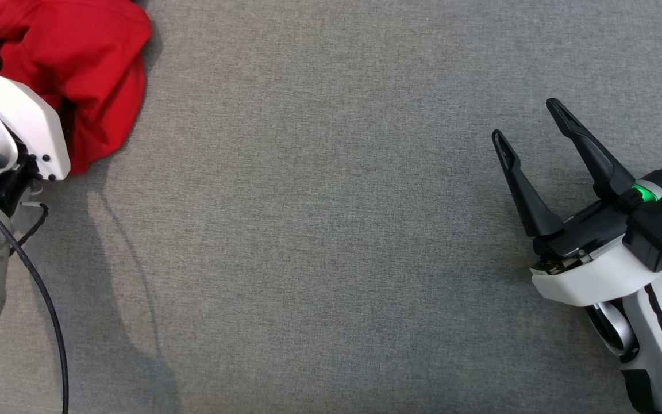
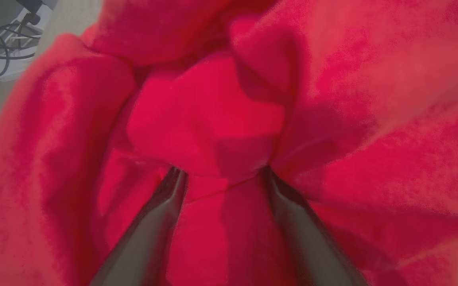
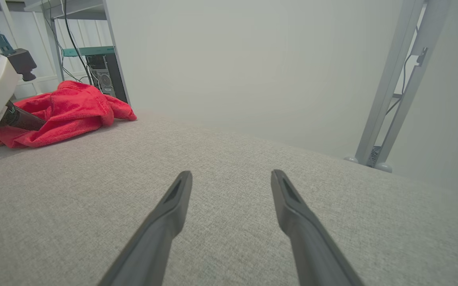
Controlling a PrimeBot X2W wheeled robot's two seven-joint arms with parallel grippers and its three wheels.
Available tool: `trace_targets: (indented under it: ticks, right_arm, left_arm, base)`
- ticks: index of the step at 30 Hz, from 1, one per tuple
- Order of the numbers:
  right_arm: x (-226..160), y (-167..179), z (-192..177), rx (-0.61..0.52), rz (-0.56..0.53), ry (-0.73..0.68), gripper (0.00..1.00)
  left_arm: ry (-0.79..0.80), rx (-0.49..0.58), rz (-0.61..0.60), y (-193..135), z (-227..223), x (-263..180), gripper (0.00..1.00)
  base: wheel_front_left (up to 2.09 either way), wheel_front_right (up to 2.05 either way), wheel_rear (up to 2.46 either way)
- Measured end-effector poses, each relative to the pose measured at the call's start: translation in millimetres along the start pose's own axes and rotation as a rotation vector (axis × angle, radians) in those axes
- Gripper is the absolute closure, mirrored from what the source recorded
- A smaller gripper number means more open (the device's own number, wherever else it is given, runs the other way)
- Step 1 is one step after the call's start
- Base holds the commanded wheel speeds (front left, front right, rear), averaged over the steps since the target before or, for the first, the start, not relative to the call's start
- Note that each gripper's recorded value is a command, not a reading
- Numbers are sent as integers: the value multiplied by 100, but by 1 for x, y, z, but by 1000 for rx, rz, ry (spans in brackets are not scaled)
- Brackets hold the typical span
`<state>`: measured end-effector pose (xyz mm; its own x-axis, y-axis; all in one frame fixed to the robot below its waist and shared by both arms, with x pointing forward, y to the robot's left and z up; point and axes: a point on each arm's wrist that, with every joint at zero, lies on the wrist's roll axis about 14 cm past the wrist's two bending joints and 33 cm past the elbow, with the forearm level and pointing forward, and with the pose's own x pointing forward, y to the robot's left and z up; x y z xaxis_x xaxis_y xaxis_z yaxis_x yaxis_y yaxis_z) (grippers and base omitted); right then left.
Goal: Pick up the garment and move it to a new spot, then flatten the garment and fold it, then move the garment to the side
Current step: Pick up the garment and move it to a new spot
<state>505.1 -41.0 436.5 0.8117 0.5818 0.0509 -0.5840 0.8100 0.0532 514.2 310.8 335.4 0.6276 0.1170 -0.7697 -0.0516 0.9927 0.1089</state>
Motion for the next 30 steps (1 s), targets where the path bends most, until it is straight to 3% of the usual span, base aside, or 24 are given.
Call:
trace_targets:
  ticks: [2,3,4,5,15,26,30]
  right_arm:
    - [-2,-3,-1,-1,-8,3,0]
    - [-2,-3,-1,-2,-11,4,0]
    - [-2,-4,0,-2,-12,3,0]
    - [-2,-4,0,-2,-13,2,0]
    - [-1,-1,16,-18,-19,-27,0]
    - [-15,4,67,-60,-48,-101,0]
    - [-29,11,94,-75,-68,-141,0]
  left_arm:
    - [24,-9,-1,-1,-1,3,0]
    - [37,-18,-4,-2,-2,4,47]
    - [44,-22,-8,-3,-3,4,85]
    - [46,-25,-11,-4,-3,4,100]
    - [-57,-58,-35,-11,12,-11,100]
    - [-689,-79,-69,-13,127,-98,100]
    - [-849,-81,-141,-38,153,-143,100]
  base:
    - [0,0,0]
    - [0,0,0]
    - [0,0,0]
    - [0,0,0]
    - [0,0,0]
    - [0,0,0]
    - [0,0,0]
